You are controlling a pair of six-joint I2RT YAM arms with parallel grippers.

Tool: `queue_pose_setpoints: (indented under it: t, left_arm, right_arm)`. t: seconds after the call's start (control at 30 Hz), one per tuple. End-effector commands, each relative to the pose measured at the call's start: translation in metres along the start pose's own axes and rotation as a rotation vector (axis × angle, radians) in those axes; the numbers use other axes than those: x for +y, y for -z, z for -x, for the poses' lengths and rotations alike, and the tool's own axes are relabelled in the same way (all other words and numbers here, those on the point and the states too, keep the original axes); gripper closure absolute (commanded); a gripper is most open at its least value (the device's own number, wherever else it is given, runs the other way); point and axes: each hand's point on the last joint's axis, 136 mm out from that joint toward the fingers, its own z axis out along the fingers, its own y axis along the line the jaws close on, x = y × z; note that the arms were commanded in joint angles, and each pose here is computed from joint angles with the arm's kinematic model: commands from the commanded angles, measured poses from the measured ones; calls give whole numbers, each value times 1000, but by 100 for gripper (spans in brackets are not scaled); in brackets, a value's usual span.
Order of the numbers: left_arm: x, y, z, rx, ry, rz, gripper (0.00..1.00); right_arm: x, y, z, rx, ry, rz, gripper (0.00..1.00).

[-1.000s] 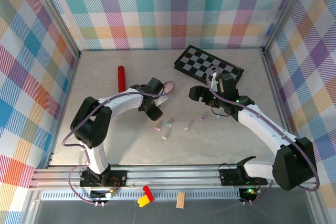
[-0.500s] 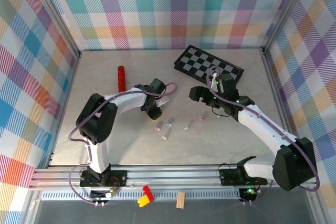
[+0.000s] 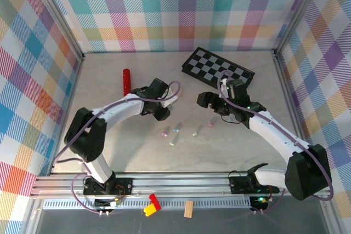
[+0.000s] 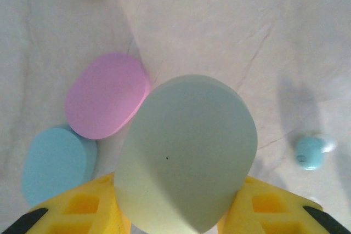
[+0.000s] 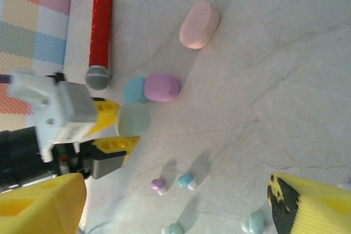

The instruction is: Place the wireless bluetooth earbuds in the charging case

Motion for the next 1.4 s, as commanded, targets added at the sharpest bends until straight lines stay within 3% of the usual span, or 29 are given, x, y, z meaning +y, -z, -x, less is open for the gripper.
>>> queue_pose_setpoints:
  t: [0.0, 0.27, 0.63, 1.17, 1.37]
  left_arm:
    - [-18, 25, 24, -166, -11, -90, 63]
    - [-54, 71, 53, -342, -68, -280, 62]
    - [-69, 84, 58, -368, -95, -343, 62]
    - [-68, 88, 58, -374, -105, -325, 60]
    - [-62, 96, 66, -444, -76, -289, 37]
  right_arm:
    - [28, 5, -6, 52, -34, 168, 15]
    - [67, -5, -22, 237, -89, 421, 17]
    - [86, -28, -37, 363, -70, 424, 22]
    - [87, -42, -45, 398, -95, 395, 68]
    - [94, -26, -32, 334, -81, 404, 79]
